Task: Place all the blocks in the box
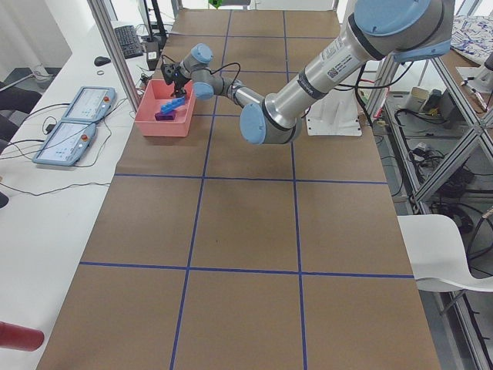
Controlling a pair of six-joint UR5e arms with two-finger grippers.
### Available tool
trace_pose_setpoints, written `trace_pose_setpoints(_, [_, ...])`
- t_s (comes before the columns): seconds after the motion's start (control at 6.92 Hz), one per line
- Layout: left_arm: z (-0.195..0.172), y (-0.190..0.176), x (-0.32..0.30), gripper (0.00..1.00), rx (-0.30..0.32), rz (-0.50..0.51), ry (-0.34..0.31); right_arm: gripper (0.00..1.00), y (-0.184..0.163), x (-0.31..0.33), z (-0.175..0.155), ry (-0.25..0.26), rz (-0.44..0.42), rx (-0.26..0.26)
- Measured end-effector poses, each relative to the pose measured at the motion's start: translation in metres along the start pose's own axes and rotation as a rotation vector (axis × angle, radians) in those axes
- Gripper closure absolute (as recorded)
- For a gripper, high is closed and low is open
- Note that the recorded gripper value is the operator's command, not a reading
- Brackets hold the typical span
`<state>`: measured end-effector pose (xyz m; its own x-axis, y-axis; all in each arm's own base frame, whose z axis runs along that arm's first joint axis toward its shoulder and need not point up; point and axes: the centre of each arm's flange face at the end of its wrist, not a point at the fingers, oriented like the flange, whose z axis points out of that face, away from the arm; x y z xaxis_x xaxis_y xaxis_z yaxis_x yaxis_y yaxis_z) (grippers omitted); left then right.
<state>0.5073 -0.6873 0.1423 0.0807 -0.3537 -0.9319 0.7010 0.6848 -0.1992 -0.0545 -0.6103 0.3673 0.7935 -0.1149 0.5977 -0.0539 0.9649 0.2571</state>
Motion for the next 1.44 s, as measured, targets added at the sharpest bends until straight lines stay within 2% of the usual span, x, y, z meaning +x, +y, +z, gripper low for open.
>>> trace_pose_setpoints(0.29, [-0.016,-0.026,-0.002,0.0,-0.067,-0.022,-0.076,1.0,-0.034,-0.07,-0.012,-0.043,0.0,0.03])
trace_pose_setpoints(0.58, [-0.052,-0.076,-0.037,0.0,-0.138,-0.05,-0.165,1.0,-0.053,-0.167,-0.024,-0.105,0.028,0.047])
trace_pose_setpoints(0.87, [-0.102,-0.129,-0.093,0.0,-0.184,0.016,-0.216,1.0,-0.067,-0.244,-0.024,-0.125,0.006,0.095])
trace_pose_setpoints(1.01, [-0.123,-0.145,-0.116,0.0,-0.186,0.075,-0.247,1.0,-0.073,-0.281,-0.011,-0.158,-0.012,0.146])
trace_pose_setpoints(1.16, [-0.146,-0.151,-0.133,0.0,-0.189,0.144,-0.286,1.0,-0.077,-0.316,0.013,-0.211,-0.032,0.215])
trace_pose_setpoints(1.3, [-0.168,-0.155,-0.147,0.0,-0.193,0.204,-0.332,1.0,-0.081,-0.345,0.036,-0.257,-0.028,0.267])
trace_pose_setpoints(1.44, [-0.185,-0.161,-0.159,0.0,-0.198,0.259,-0.377,1.0,-0.089,-0.381,0.055,-0.276,-0.006,0.303])
